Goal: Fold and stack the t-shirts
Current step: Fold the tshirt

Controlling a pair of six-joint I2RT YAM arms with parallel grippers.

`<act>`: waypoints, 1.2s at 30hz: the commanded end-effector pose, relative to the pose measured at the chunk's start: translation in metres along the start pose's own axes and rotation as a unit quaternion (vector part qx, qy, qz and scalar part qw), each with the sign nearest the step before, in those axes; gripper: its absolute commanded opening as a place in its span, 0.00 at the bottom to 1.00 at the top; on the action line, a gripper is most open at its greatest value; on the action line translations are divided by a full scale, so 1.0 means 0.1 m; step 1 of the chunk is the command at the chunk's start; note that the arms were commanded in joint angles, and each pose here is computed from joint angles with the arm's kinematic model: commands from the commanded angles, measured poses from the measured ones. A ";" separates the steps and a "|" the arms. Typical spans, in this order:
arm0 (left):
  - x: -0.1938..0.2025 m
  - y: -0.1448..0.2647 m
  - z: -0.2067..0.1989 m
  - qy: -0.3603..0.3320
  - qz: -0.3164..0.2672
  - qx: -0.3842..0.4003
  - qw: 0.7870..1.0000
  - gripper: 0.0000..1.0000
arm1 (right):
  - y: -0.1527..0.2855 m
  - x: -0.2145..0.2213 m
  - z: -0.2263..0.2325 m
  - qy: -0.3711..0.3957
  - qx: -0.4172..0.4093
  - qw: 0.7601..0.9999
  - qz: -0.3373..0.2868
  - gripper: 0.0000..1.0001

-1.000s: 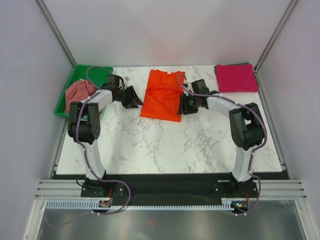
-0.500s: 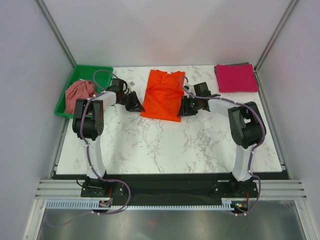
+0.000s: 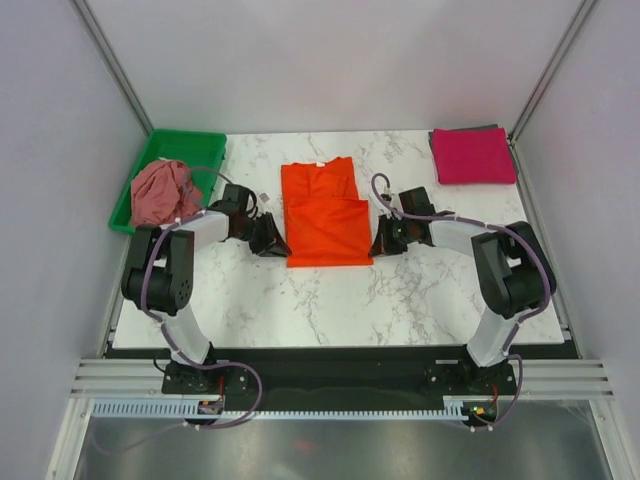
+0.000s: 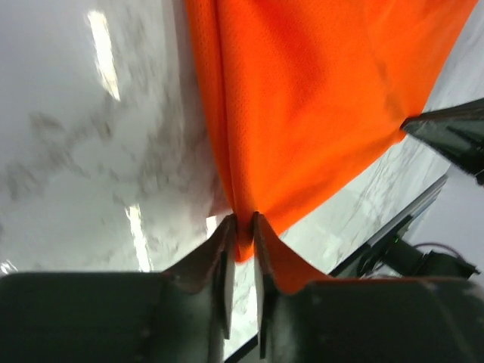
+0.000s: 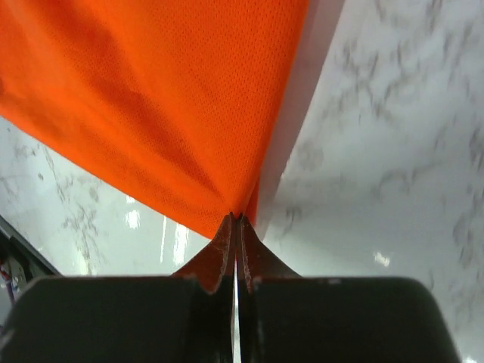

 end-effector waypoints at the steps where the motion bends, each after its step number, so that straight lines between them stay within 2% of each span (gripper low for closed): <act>1: 0.23 0.17 -0.12 0.010 -0.011 -0.015 1.000 0.27 | 0.22 0.20 -0.01 -0.012 0.003 1.000 -0.009 0.00; 2: 0.36 0.18 -0.08 0.014 -0.005 -0.027 1.000 0.37 | 0.22 0.34 -0.07 -0.019 0.008 1.000 0.002 0.00; 4: 0.45 0.28 -0.16 -0.008 -0.019 -0.031 0.999 0.46 | 0.28 0.47 -0.01 -0.012 -0.003 1.000 0.004 0.00; 7: 0.51 0.30 -0.27 -0.037 -0.024 -0.033 0.998 0.50 | 0.35 0.65 0.01 -0.013 -0.008 1.000 0.011 0.02; 14: 0.52 0.12 -0.39 -0.064 -0.004 -0.009 0.998 0.48 | 0.42 0.78 0.01 -0.014 -0.005 1.000 0.002 0.02; 19: 0.57 0.02 -0.33 -0.067 0.006 -0.038 0.997 0.45 | 0.43 0.78 0.03 -0.013 -0.006 1.000 0.000 0.02; 29: 0.51 0.07 -0.33 -0.082 -0.024 -0.082 0.993 0.51 | 0.40 0.81 -0.01 -0.013 -0.001 1.000 0.003 0.02; 36: 0.52 -0.03 -0.40 -0.098 -0.002 -0.055 0.994 0.36 | 0.36 0.80 0.00 -0.019 -0.003 1.000 0.002 0.02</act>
Point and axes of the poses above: each gripper's point midway between its finger pads, its own y axis back along the fingers, its own z axis along the line the jaws close on, x = y × z, the point moved 7 cm from there along y, back along the fingers, and after that the axes turned 14 degrees about -y, right-handed, at the moved point
